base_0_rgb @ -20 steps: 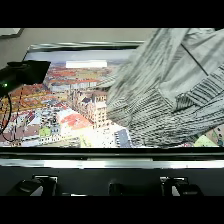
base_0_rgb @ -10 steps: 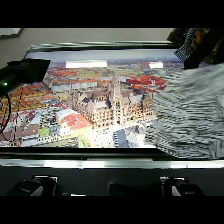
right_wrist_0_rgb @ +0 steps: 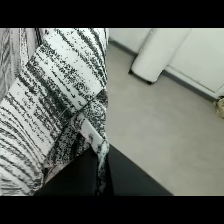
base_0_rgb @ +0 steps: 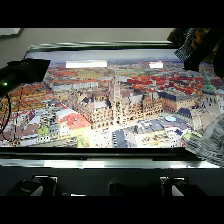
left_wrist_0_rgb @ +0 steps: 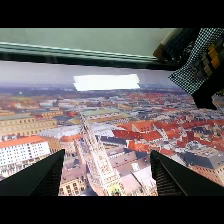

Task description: Fold the clothes and pants, and hang the long-sleeved shirts on hangers.

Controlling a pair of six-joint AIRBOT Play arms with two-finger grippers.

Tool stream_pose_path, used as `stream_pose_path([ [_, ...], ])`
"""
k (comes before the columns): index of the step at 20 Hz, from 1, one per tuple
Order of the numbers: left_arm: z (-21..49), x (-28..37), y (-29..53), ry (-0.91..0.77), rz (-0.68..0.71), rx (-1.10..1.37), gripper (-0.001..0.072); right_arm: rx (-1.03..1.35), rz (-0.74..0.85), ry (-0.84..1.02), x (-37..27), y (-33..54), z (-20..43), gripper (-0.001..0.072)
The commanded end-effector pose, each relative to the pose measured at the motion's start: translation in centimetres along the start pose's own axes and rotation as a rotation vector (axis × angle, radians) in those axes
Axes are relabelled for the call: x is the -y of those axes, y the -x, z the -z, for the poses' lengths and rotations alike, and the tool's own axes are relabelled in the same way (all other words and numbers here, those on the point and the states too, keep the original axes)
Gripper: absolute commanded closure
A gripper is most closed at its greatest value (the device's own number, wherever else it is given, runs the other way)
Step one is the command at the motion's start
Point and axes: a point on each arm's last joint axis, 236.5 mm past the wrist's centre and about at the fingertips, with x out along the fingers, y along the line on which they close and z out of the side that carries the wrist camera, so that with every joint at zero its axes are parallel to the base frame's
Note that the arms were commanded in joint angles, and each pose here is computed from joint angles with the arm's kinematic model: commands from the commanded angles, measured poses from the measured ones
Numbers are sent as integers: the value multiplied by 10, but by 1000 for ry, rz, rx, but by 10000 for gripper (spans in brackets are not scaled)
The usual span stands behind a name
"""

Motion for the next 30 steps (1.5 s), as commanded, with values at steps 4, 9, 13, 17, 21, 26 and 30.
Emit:
stream_pose_path([
  [4,3,-2,-3,2,-2,-9,88,154,96,-129,20,-35,-60,688],
  [9,19,0,-3,2,7,-80,88,164,182,-173,55,-60,-64,688],
  [13,32,2,-1,2,13,-133,88,180,239,-211,83,-80,-64,688],
  [17,33,1,-2,-2,9,-137,88,176,261,-273,107,-101,-57,687],
  [21,34,0,-3,-2,7,-141,88,138,272,-338,122,-119,-43,686],
  [26,34,0,-3,-2,7,-142,87,91,238,-378,116,-124,-32,683],
  [30,35,0,-3,-2,7,-144,88,57,253,-403,125,-113,-23,373],
])
